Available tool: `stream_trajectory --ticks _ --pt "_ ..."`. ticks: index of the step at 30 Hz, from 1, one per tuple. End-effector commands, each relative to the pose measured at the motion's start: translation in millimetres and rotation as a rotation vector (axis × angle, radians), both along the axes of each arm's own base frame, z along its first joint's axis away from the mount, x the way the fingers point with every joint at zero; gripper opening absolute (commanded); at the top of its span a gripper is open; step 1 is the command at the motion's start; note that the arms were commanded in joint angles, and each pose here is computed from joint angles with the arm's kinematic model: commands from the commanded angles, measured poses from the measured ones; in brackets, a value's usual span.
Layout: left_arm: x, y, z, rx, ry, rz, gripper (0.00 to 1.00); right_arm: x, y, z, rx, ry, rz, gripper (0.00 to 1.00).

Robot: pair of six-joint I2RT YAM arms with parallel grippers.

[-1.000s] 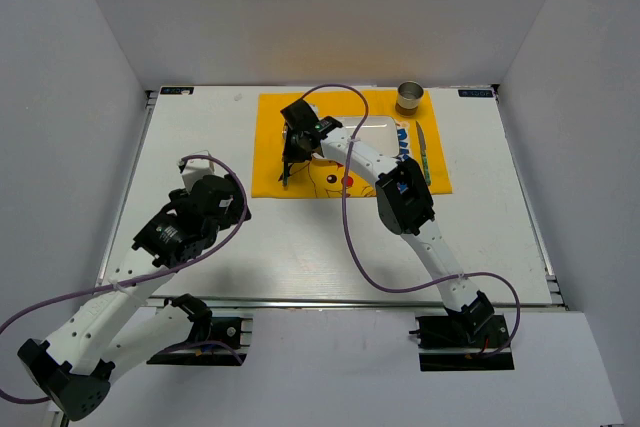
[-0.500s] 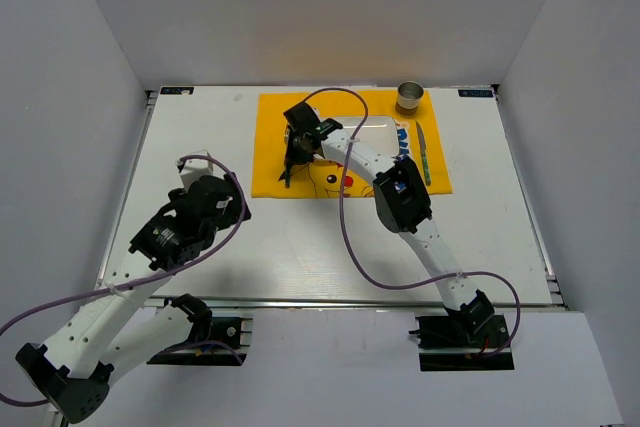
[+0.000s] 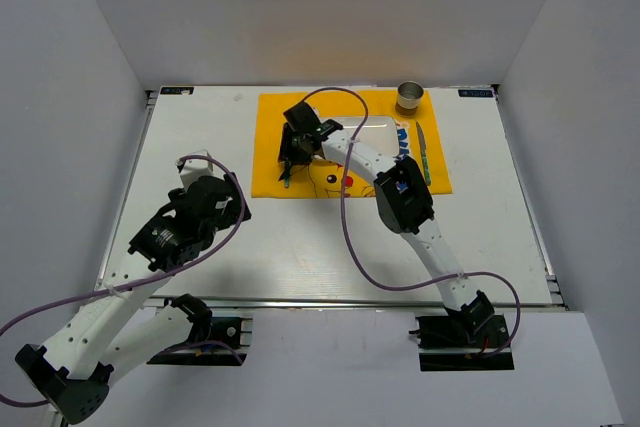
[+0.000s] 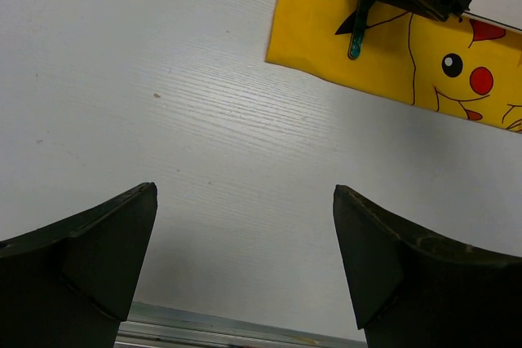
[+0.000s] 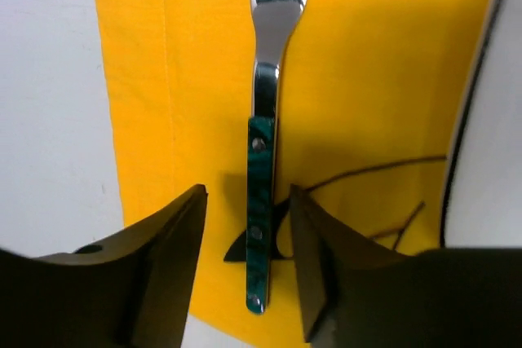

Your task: Set the dinner table for one person

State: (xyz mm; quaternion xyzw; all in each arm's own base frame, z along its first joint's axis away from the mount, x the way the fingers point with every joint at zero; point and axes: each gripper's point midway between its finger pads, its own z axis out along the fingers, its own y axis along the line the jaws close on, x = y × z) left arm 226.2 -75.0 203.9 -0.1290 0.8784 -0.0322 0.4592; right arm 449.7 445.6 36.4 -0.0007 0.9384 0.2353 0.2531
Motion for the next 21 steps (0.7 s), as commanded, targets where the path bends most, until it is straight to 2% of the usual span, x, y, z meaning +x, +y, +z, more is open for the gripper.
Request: stream_trajectory --ticks 1,2,3,8,9,10,11,12,13,14,18,19,20,21 --pt "1 0 8 -0.019 -0.03 -0.002 0.98 -1 3 61 0.055 -0.093 -0.019 0.53" --pt "2 -1 9 -0.023 -0.031 0.0 0.98 -2 5 72 0.069 -0.111 -0.016 0.67" --pt "1 0 9 -0.025 -0.032 0.001 0.98 -3 7 92 0.09 -0.144 -0.017 0.74" --pt "-2 6 14 -0.028 -0.055 0.035 0.98 -18 -2 163 0.111 -0.253 -0.002 0.84" --pt "-1 8 15 -0.024 -0.06 0.042 0.98 -22 -14 206 0.14 -0.328 -0.017 0.89" --pt "-1 8 16 -0.021 -0.06 0.043 0.98 -28 -22 215 0.132 -0.353 -0.011 0.89" --pt "0 8 17 -0.012 -0.057 0.041 0.98 -37 -45 191 0.031 -0.355 0.01 0.89" --pt "2 12 16 0.012 -0.036 0.061 0.98 -49 -69 234 0.042 -0.439 0.002 0.89" --pt "-1 15 23 0.021 -0.026 0.074 0.98 -58 -89 234 -0.01 -0.46 -0.001 0.89" --pt "-1 16 29 0.018 -0.026 0.089 0.98 -75 -134 238 -0.122 -0.512 -0.043 0.89" --pt "0 23 67 0.026 -0.088 0.095 0.98 -133 -217 254 -0.202 -0.578 -0.103 0.89" --pt "-1 28 75 0.041 -0.096 0.105 0.98 -149 -238 247 -0.255 -0.547 -0.108 0.89" --pt "0 30 94 0.04 -0.126 0.107 0.98 -165 -265 266 -0.247 -0.579 -0.176 0.89" --pt "-2 34 102 0.051 -0.133 0.115 0.98 -176 -281 263 -0.273 -0.573 -0.19 0.89"
